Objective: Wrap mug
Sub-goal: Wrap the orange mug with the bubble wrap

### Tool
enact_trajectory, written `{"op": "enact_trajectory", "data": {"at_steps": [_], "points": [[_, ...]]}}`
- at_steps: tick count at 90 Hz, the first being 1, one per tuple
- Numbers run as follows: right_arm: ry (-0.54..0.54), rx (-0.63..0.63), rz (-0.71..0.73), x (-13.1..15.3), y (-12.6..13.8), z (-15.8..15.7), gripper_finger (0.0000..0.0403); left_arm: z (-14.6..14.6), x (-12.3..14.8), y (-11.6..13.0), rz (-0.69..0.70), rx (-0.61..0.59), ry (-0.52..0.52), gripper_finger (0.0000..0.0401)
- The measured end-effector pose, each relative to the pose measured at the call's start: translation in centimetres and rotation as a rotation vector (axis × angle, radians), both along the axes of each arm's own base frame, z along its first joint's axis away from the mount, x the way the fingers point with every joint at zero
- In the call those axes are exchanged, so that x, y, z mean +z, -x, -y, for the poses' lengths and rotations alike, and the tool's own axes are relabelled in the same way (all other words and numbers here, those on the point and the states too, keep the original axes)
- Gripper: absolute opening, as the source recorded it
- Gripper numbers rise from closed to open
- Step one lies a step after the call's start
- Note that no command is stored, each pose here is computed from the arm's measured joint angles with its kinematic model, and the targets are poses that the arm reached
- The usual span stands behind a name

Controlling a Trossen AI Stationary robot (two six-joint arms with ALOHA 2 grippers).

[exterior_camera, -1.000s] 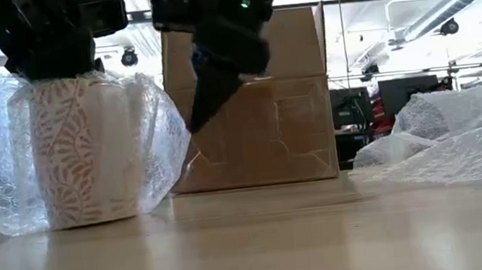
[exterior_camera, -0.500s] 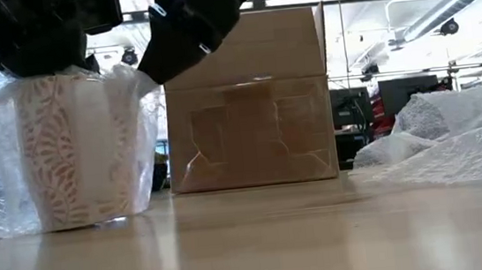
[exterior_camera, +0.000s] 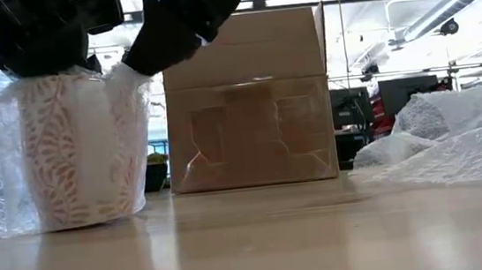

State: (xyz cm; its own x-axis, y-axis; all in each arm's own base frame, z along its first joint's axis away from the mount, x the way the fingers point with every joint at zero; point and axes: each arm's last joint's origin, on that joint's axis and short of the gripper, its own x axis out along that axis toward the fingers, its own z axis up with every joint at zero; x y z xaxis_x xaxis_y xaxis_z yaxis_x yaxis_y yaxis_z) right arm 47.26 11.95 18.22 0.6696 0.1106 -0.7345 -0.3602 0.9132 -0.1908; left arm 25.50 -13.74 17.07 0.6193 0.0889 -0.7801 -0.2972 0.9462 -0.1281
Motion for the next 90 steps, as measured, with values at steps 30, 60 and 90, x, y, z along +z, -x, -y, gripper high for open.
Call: {"op": "enact_trajectory", "data": {"at_steps": [30,60,90], "points": [[-0.013,0.016,0.003,-0.6,-0.4,-0.2,0.0002,0.4,4.0,0.1,0.012,-0.044,0.039,0.0036],[-0.009,0.005,-0.005,-0.6,-0.4,-0.2,0.0002,0.3,3.9,0.5,-0.013,-0.018,0.053,0.0036],[-0.003,0.004,-0.016,-0.7,-0.4,-0.2,0.0002,0.2,5.0,1.0,-0.006,-0.026,0.13,0.0036]]}}
